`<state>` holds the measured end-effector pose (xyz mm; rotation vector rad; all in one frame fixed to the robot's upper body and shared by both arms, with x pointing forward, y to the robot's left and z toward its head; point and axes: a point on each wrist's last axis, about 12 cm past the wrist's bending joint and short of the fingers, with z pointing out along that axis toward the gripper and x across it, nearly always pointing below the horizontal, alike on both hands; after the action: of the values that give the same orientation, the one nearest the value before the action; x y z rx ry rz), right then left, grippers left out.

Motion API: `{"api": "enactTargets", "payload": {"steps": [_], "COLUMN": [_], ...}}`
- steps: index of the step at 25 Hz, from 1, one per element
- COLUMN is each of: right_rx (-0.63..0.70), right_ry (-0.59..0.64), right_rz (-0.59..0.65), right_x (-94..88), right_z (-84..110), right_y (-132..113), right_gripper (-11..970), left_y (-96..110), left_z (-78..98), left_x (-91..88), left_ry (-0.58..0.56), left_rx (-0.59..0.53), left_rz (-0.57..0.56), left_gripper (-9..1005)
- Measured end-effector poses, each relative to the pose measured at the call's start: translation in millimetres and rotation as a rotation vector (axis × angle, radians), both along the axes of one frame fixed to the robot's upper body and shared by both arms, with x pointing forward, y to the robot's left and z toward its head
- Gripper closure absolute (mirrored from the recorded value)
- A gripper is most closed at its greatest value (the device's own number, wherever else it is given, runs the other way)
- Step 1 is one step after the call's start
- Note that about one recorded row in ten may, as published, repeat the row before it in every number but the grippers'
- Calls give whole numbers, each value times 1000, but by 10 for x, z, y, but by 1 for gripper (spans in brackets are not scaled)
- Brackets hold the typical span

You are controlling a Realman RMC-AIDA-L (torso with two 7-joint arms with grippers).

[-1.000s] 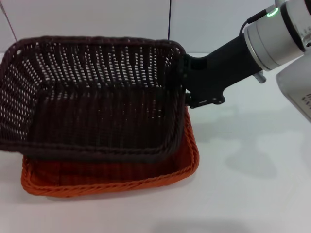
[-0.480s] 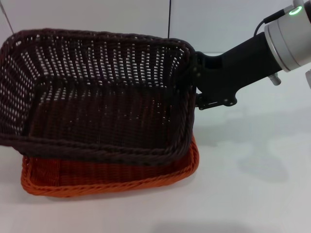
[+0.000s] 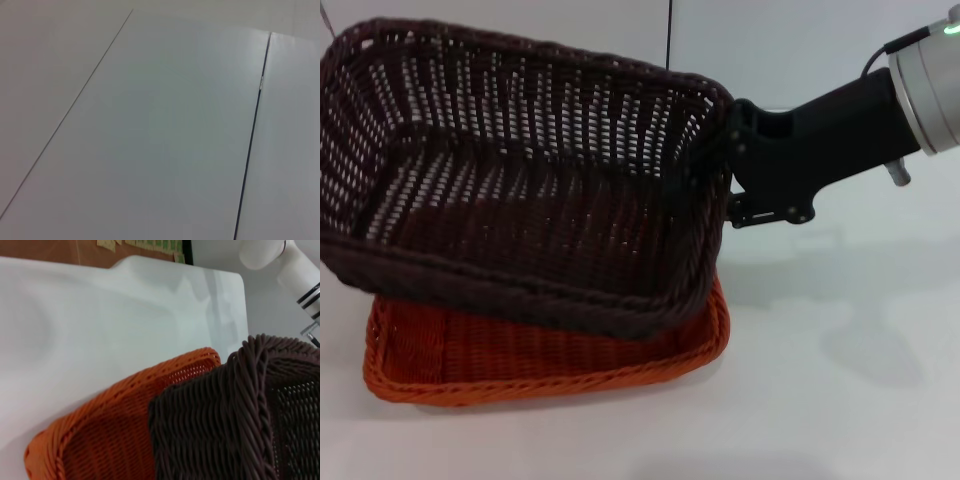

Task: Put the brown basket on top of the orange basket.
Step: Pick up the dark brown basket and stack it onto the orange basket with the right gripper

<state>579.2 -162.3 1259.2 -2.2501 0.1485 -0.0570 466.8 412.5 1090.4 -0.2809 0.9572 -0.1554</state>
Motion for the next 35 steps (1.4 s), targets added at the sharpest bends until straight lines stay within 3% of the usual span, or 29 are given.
{"api": "enactTargets", "payload": {"steps": [13, 28, 35], "right_rx": [27, 153, 150], "right_ry": [60, 174, 181], "right_rz": [-10, -98, -114], "right_x": [-127, -235, -250], "right_z": [-102, 34, -6], "right_y": [-145, -158, -177], "right_gripper": [654, 655, 655], "left_y": [-13, -4, 22], "left_z": [-11, -42, -17], "left_x": [-32, 3, 36], "left_ry": [-1, 27, 29], "left_rx": [6, -13, -7], "left_rz": [-11, 2, 9], "left_gripper": [484, 484, 484]}}
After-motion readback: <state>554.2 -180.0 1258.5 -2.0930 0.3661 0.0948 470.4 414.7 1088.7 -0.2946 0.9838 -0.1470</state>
